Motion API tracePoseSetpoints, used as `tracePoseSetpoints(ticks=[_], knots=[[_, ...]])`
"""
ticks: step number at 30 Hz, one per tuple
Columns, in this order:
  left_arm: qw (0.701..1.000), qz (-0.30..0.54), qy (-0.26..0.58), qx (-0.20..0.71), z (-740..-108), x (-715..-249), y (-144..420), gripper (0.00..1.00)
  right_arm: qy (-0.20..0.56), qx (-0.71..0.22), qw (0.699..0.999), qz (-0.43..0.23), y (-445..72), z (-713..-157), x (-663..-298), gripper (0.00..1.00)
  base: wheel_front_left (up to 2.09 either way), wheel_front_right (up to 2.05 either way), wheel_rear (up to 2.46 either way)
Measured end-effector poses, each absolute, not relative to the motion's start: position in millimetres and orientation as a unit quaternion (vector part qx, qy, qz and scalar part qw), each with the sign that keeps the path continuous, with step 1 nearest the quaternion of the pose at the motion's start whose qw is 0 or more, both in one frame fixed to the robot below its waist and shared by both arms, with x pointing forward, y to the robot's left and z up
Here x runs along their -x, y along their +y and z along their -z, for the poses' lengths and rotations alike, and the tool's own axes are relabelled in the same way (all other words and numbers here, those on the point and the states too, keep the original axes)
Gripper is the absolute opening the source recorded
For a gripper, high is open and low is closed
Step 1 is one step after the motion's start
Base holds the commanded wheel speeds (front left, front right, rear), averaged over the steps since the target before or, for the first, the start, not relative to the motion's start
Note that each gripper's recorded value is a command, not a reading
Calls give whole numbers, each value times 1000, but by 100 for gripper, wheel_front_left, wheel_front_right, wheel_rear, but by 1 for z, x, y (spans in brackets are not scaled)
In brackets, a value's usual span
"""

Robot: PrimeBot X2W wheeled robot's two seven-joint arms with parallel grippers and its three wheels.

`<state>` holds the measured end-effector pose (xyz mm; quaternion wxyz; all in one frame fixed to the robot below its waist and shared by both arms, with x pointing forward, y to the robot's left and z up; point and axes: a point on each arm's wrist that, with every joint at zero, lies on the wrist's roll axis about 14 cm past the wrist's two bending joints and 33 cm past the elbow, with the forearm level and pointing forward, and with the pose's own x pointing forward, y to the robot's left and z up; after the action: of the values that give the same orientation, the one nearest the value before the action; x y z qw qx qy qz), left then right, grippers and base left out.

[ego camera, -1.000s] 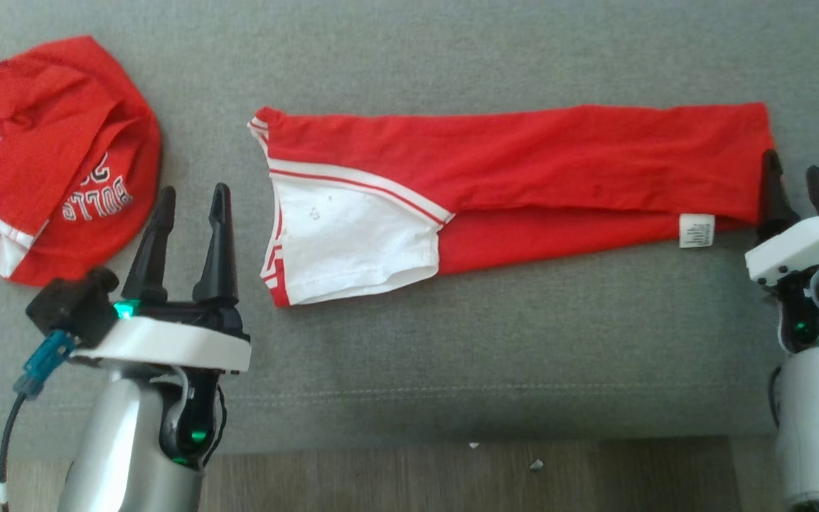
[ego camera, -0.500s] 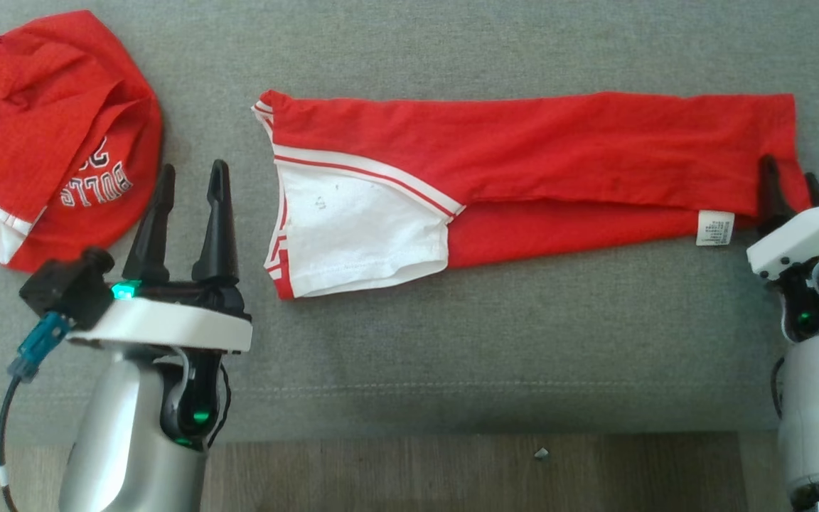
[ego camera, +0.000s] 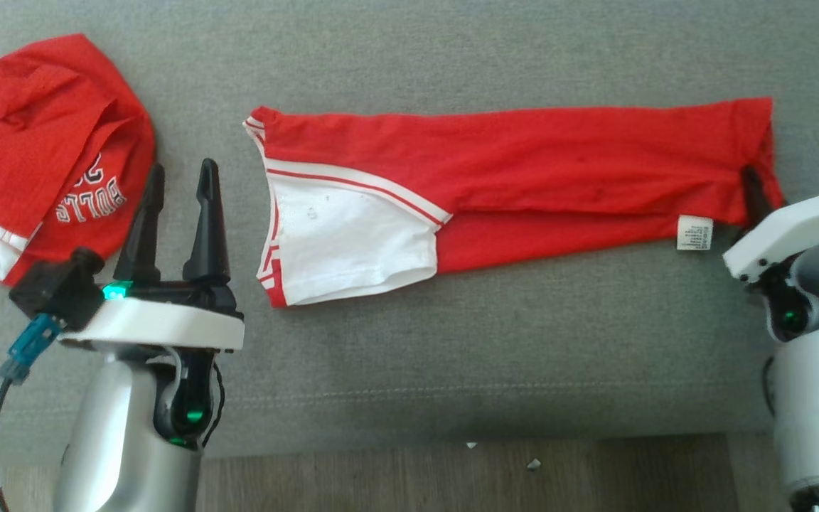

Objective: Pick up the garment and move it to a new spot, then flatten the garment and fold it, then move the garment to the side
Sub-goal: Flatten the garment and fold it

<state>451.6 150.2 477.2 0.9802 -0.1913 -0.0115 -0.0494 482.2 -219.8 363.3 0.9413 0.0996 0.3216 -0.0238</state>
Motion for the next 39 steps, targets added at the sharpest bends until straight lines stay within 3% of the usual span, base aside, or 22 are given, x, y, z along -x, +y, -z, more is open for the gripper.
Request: tracePoseSetpoints(ticks=[7, 16, 26, 39], knots=[[980, 54, -18, 193, -483, -450, 147, 100, 298, -83, 949, 56, -253, -382, -481, 0, 0, 0, 0], [979, 65, -31, 190, -494, -449, 141, 100, 284, 25, 950, 129, -326, -406, -464, 0, 0, 0, 0], [979, 67, -24, 189, -492, -440, 139, 100, 264, 16, 961, 84, -281, -422, -477, 0, 0, 0, 0], [979, 50, -34, 195, -502, -416, 151, 100, 251, -65, 964, -52, -170, -455, -465, 0, 0, 0, 0]])
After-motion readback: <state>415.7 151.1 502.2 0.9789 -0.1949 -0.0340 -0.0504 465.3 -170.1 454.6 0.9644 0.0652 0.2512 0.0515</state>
